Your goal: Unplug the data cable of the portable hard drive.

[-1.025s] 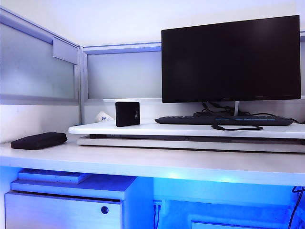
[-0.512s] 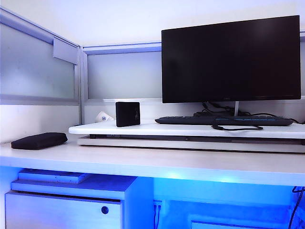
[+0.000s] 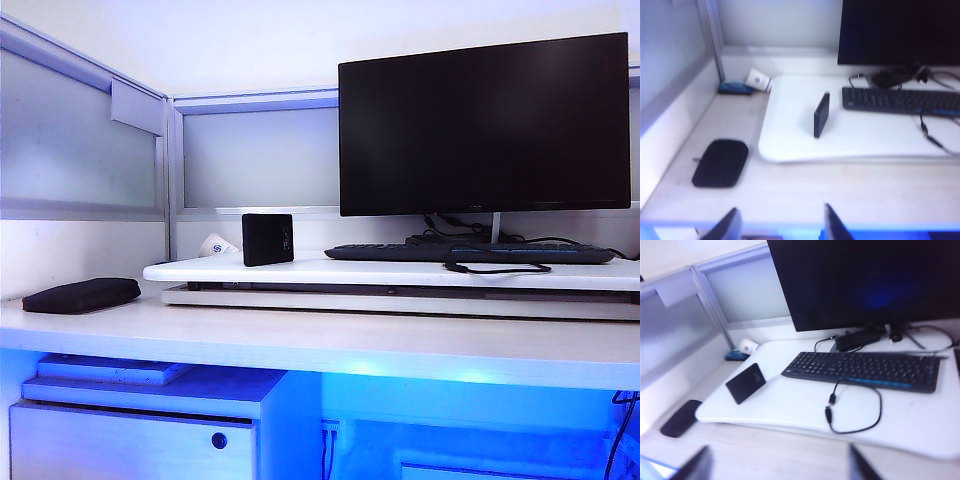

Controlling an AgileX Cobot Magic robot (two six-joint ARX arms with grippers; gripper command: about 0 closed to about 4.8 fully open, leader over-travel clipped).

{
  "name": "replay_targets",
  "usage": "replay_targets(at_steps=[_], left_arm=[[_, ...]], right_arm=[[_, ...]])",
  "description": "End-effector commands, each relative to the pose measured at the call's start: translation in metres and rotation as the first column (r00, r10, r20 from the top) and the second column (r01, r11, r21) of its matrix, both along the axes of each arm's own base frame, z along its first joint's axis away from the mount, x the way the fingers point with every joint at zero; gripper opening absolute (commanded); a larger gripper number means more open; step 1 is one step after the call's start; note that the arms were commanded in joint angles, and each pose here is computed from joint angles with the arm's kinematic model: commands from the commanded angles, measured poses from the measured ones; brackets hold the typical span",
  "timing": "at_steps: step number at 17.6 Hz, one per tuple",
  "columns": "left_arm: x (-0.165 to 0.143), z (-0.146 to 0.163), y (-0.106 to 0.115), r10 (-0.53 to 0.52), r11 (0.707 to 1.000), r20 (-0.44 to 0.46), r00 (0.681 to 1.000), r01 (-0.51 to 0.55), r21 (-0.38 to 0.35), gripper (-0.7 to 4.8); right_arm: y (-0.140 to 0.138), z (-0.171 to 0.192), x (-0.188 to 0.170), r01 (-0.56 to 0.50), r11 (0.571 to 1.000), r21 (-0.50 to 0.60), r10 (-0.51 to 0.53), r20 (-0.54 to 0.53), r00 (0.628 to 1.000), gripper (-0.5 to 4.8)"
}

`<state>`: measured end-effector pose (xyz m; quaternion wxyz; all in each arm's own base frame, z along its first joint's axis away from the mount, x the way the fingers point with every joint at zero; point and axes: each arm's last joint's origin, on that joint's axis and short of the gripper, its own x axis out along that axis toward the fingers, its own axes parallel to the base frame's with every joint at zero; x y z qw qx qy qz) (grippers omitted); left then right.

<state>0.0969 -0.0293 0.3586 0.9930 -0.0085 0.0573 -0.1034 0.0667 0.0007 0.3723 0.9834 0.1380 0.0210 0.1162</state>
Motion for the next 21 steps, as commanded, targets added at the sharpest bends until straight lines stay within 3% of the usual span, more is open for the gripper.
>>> replay_targets(at_steps=[1, 2, 3, 5, 8, 12, 15, 21], left_arm=[[-0.014, -0.025, 0.005, 0.007, 0.999, 0.018, 1.000, -0.006, -0.035, 0.60], [-0.020, -0.035, 0.007, 0.008, 0.998, 0.027, 1.000, -0.007, -0.057, 0.17], [-0.026, -0.042, 0.009, 0.009, 0.998, 0.043, 0.999, -0.006, -0.062, 0.10], [-0.037, -0.058, 0.013, 0.024, 0.995, 0.071, 0.997, -0.018, -0.096, -0.06], [-0.046, -0.076, 0.017, 0.066, 0.991, 0.082, 0.994, -0.056, -0.122, -0.06], [-0.035, -0.104, 0.015, 0.118, 0.987, 0.001, 0.993, -0.117, -0.107, -0.06], [-0.022, -0.127, 0.009, 0.047, 0.991, 0.024, 0.999, -0.044, -0.124, -0.06], [-0.009, -0.163, 0.003, 0.024, 0.991, 0.041, 0.999, -0.019, -0.131, -0.06]], right_arm=[[0.002, -0.020, -0.010, 0.002, 1.000, 0.022, -0.001, -0.022, 1.000, 1.23], [0.002, -0.027, -0.015, 0.003, 1.000, 0.022, -0.002, -0.029, 1.000, 0.75], [0.003, -0.031, -0.017, 0.003, 1.000, 0.021, -0.002, -0.024, 1.000, 0.74], [0.003, -0.043, -0.020, 0.002, 1.000, 0.014, -0.002, -0.021, 1.000, -0.06], [0.003, -0.063, -0.023, 0.018, 1.000, 0.014, -0.017, -0.027, 0.999, -0.06], [0.001, -0.100, -0.018, 0.061, 0.998, 0.010, -0.061, -0.069, 0.996, -0.06], [0.000, -0.128, -0.009, 0.058, 0.998, 0.008, -0.057, -0.053, 0.997, -0.06], [-0.004, -0.162, 0.009, 0.079, 0.997, 0.009, -0.078, -0.088, 0.993, -0.06]])
